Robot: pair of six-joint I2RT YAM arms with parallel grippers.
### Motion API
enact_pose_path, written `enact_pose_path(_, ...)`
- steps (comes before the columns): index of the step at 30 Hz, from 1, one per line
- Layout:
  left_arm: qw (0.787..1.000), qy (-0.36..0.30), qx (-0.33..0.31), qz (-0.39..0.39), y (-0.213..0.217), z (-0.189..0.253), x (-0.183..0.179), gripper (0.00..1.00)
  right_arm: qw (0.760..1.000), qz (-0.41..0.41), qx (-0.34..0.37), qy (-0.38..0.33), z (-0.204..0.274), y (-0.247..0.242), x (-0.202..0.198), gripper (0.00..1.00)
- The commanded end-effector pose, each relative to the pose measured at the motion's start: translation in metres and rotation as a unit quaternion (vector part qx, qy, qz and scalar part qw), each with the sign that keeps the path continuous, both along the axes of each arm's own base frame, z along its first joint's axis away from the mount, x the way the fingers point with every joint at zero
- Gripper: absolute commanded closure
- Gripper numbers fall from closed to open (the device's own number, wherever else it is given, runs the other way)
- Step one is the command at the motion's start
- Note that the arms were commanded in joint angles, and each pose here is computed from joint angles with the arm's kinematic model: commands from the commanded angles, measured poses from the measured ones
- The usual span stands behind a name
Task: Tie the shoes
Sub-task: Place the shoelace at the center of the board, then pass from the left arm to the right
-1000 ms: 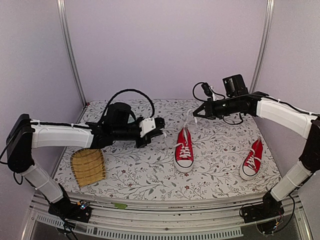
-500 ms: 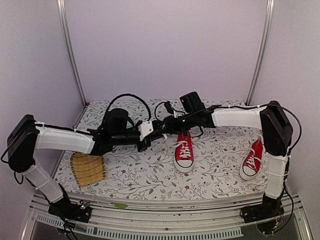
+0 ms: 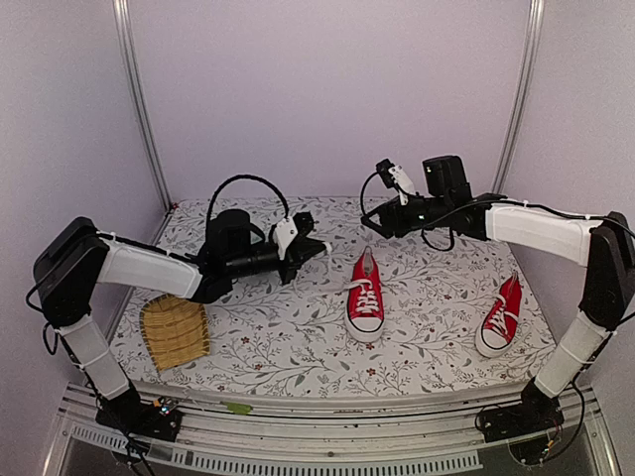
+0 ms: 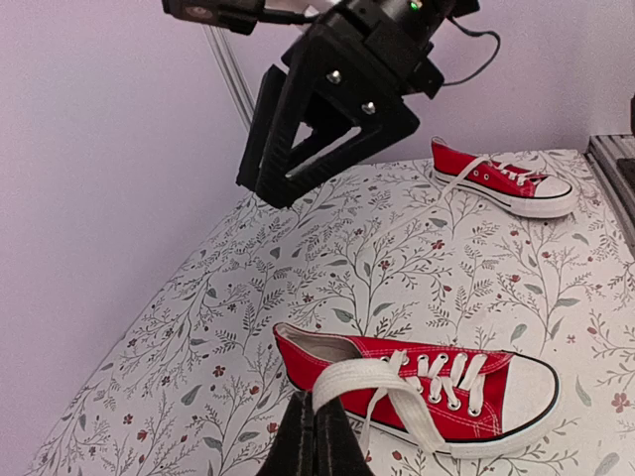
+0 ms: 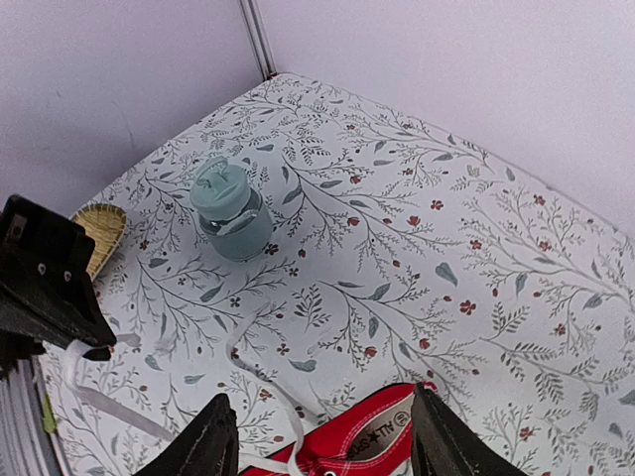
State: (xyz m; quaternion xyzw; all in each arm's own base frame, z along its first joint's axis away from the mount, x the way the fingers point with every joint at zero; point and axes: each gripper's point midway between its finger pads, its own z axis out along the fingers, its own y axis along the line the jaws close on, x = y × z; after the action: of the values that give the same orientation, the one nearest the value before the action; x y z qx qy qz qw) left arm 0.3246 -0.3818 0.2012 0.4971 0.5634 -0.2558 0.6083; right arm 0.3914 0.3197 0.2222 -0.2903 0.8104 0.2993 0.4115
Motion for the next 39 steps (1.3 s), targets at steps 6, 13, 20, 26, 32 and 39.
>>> enact_pose_path(6,0.996,-0.062,-0.069,-0.018,-0.012,0.045,0.01,1.0,0.938,0.131,-0.053,-0.315,0.004,0.029,0.013,0.38)
enact_pose_path(13,0.99,-0.065,-0.125,-0.022,-0.009,0.052,0.027,1.0,0.914,0.255,0.008,-0.317,-0.007,0.057,-0.019,0.39)
enact_pose_path(20,0.986,-0.052,-0.145,-0.061,-0.017,0.049,0.026,1.0,0.907,0.295,0.047,-0.298,-0.008,0.069,-0.026,0.5)
enact_pose_path(26,0.983,-0.049,-0.156,-0.081,-0.019,0.049,0.023,1.0,0.906,0.315,0.073,-0.274,-0.014,0.08,-0.026,0.58)
enact_pose_path(32,0.983,-0.04,-0.159,-0.079,-0.017,0.046,0.025,1.0,0.894,0.349,0.107,-0.261,-0.005,0.087,-0.037,0.62)
enact_pose_path(39,0.983,-0.042,-0.158,-0.08,-0.018,0.046,0.025,1.0,0.883,0.376,0.123,-0.252,-0.004,0.09,-0.049,0.76)
